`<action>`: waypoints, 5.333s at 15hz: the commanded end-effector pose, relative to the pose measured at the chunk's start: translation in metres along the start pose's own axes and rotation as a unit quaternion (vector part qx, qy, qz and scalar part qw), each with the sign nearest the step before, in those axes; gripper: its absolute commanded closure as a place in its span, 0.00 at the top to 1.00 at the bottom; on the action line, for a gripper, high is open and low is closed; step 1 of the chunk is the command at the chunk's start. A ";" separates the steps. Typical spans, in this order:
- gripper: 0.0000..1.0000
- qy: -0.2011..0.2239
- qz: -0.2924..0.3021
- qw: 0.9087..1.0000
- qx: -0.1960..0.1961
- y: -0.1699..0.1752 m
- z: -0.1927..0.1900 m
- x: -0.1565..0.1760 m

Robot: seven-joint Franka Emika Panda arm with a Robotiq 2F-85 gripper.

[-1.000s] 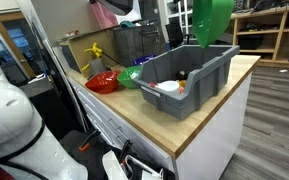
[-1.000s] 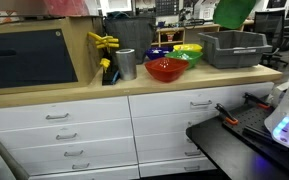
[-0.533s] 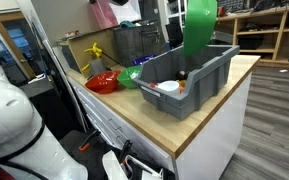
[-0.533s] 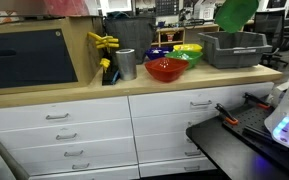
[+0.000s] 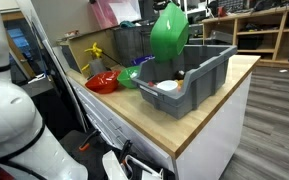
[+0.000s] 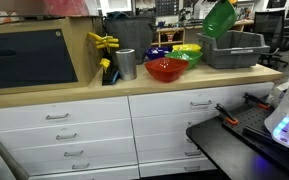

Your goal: Pour the contents from the left green bowl into the grey trailer

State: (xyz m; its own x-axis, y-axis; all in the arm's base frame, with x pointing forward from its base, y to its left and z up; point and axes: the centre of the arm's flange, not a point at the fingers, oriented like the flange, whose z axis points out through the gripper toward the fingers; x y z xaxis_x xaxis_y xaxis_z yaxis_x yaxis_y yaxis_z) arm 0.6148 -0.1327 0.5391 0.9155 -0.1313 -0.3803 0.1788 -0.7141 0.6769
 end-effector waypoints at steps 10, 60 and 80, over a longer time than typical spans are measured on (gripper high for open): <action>0.01 -0.019 -0.012 0.997 0.076 -0.003 -0.147 0.019; 0.01 0.130 -0.098 0.848 0.504 -0.309 -0.062 0.141; 1.00 0.122 -0.081 0.877 0.458 -0.230 -0.118 0.047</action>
State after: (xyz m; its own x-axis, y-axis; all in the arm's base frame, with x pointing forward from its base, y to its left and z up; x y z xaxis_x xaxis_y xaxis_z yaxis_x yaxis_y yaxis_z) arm 0.6937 0.1194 0.4140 0.9752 0.1341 -0.1758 0.0844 -0.9607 -0.2645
